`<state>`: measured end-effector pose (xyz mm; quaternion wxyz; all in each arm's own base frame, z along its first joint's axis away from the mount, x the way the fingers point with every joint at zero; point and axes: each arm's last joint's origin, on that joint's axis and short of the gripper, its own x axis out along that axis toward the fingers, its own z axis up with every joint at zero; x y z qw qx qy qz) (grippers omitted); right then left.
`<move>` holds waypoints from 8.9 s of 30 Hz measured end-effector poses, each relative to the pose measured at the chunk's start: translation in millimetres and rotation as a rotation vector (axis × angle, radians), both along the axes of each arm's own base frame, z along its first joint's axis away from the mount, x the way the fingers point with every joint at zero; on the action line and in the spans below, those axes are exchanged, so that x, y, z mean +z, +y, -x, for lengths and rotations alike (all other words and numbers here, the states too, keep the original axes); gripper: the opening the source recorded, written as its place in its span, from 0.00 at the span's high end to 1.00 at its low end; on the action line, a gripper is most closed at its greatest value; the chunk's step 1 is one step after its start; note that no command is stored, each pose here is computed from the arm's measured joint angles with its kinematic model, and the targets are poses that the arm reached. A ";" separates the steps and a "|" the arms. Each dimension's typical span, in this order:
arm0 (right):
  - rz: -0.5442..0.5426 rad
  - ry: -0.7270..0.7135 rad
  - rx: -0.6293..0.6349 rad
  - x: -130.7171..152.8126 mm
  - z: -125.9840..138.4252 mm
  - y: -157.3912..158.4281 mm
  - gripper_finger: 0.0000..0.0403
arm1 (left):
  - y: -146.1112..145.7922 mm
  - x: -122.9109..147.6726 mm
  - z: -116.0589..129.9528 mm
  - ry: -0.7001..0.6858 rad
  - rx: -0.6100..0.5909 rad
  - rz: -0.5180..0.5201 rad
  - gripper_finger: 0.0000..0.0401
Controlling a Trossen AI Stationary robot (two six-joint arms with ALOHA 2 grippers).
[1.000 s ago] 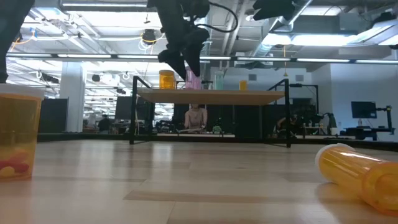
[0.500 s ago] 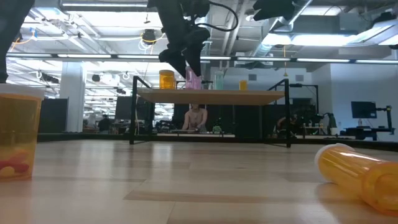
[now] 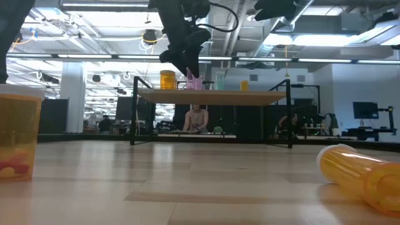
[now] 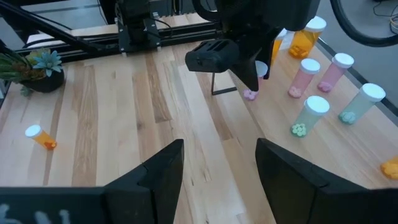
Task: Pick and place medicine bottles onto shelf by color
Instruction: Adjust the pink pill bottles, then put the left small orange pill bottle on the shelf aligned with the other small orange pill bottle
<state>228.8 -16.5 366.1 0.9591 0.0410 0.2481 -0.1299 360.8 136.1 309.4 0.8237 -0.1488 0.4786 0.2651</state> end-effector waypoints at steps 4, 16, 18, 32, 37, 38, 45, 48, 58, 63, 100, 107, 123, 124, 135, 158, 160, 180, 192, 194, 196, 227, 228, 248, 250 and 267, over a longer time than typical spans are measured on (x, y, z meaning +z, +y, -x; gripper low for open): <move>0.000 0.000 0.000 0.0 0.0 0.0 0.45 | 2.1 0.1 0.6 -0.002 0.005 0.000 0.71; 0.000 0.000 0.000 0.0 0.0 0.0 0.45 | 5.7 3.3 -3.3 -0.061 0.002 -0.014 0.74; 0.000 0.000 0.000 0.0 0.0 0.0 0.45 | 8.1 5.3 -3.3 -0.079 -0.004 0.000 0.74; 0.003 0.001 0.001 0.0 0.0 0.0 0.45 | 13.6 7.2 -3.5 -0.087 -0.031 -0.043 0.74; 0.002 0.000 0.001 0.0 0.0 0.0 0.45 | 13.5 4.3 -5.7 -0.069 -0.067 -0.062 0.74; 0.002 0.000 0.001 0.0 0.0 0.0 0.45 | 13.7 2.3 -7.3 -0.065 -0.075 -0.063 0.74; 0.002 -0.003 0.001 0.2 -0.3 0.0 0.45 | 13.9 -12.5 -16.2 -0.033 -0.114 -0.043 0.74; 0.001 0.000 0.001 0.0 -0.2 0.0 0.45 | 14.0 -15.1 -16.6 -0.021 -0.114 -0.037 0.74; 0.000 0.001 0.000 -0.1 -0.1 0.0 0.45 | 14.6 -15.2 -16.2 -0.014 -0.105 -0.049 0.74; 0.000 0.001 0.000 -0.1 -0.1 0.0 0.45 | 17.6 -15.3 -15.0 -0.015 -0.080 -0.047 0.73; 0.000 0.005 0.000 -0.4 0.1 0.0 0.45 | 11.0 41.6 -14.5 -0.065 -0.031 -0.161 0.32; -0.001 0.005 0.000 -0.5 0.1 0.1 0.45 | -11.0 77.1 -7.4 -0.053 -0.036 -0.243 0.32; -0.039 0.095 0.008 -27.5 0.3 7.1 0.45 | -150.4 125.6 8.1 -0.209 -0.246 -0.476 0.32; -0.040 0.103 0.010 -31.7 -0.3 7.8 0.45 | -160.5 126.5 8.3 -0.226 -0.274 -0.470 0.32; -0.028 0.076 0.067 -35.4 -3.3 19.4 0.45 | -210.3 130.2 22.0 -0.244 -0.344 -0.529 0.32; -0.021 0.049 0.117 -33.1 -4.3 30.3 0.45 | -207.8 -12.7 138.1 -0.727 -0.393 -0.095 0.32; -0.021 0.037 0.118 -32.0 -5.0 30.4 0.45 | -215.7 -24.6 142.1 -0.738 -0.450 -0.011 0.32; -0.013 0.024 0.123 -30.9 -5.9 30.5 0.45 | -291.3 -95.9 91.8 -0.184 -0.650 0.167 0.32; 0.108 0.011 0.043 -27.8 -3.6 35.2 0.45 | -310.1 -91.5 84.4 -0.006 -0.655 0.139 0.32; 0.133 -0.028 0.052 -22.9 -2.4 41.1 0.45 | -311.7 -90.2 88.5 0.000 -0.646 0.136 0.32; 0.144 -0.060 0.082 -18.2 1.3 48.0 0.45 | -315.0 -89.3 89.4 -0.016 -0.647 0.132 0.32; 0.100 -0.311 0.214 -75.2 53.5 66.2 0.45 | -337.8 -104.7 92.1 -0.017 -0.635 0.148 0.32; 0.100 -0.311 0.212 -75.5 52.8 66.1 0.45 | -337.9 -105.3 93.2 -0.007 -0.639 0.146 0.32; 0.090 -0.302 0.198 -76.6 50.9 64.6 0.45 | -341.3 -121.2 90.4 0.039 -0.615 0.133 0.33; 0.089 -0.302 0.198 -76.6 50.9 64.6 0.45 | -341.0 -121.3 90.6 0.043 -0.616 0.133 0.36; 0.088 -0.302 0.197 -76.6 50.9 64.6 0.45 | -341.3 -121.3 90.7 0.045 -0.620 0.142 0.59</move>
